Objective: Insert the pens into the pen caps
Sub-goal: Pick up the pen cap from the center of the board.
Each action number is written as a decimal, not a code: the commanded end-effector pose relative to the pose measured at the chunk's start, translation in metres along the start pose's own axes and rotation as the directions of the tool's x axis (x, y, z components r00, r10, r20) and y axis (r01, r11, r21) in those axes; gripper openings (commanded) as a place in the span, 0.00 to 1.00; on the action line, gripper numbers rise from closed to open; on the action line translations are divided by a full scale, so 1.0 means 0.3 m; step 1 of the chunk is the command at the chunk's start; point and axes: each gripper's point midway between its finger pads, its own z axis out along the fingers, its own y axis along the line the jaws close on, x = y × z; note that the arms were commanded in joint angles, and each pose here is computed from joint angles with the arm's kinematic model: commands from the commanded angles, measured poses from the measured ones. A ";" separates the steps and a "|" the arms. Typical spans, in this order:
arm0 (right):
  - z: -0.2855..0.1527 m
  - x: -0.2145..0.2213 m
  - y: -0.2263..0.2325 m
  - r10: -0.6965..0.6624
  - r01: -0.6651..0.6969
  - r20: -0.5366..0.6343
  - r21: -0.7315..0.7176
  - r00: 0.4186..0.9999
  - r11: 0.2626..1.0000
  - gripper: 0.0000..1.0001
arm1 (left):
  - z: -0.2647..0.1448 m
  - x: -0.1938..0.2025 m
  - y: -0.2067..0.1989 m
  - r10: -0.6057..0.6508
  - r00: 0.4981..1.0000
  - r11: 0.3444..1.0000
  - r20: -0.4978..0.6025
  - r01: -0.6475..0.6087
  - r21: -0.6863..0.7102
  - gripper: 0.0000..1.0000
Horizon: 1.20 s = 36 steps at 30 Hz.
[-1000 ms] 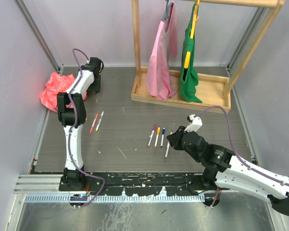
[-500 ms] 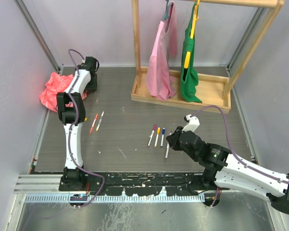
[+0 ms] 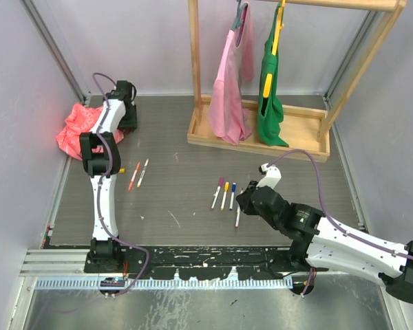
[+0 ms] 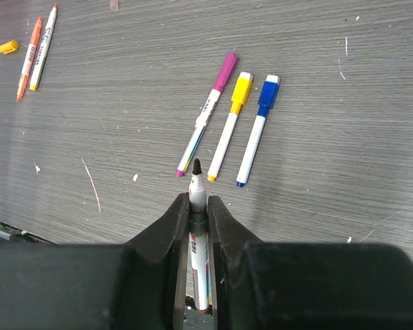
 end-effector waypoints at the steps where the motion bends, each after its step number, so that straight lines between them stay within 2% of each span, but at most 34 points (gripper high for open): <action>1: -0.007 -0.057 0.061 0.035 -0.033 0.046 -0.053 0.998 0.998 0.00 | -0.004 -0.050 -0.012 -0.015 0.999 0.999 0.038 0.013 0.051 0.42; 12: -0.008 -0.056 0.064 0.037 -0.035 0.042 -0.055 0.998 0.998 0.00 | -0.010 -0.051 -0.047 -0.005 0.999 0.993 0.037 0.000 0.115 0.38; 28: -0.001 -0.054 0.068 0.033 -0.031 0.039 -0.055 0.999 0.998 0.00 | 0.007 -0.029 -0.046 0.010 1.000 0.994 0.018 -0.012 0.113 0.10; 32: -0.003 -0.055 0.074 0.035 -0.033 0.038 -0.062 0.999 0.998 0.00 | -0.036 -0.047 -0.054 -0.007 0.999 0.990 0.035 0.003 0.138 0.05; 36: -0.015 -0.067 0.081 0.046 -0.042 0.046 -0.079 0.998 0.996 0.00 | -0.157 -0.102 -0.081 -0.023 0.994 0.984 0.106 0.004 0.176 0.05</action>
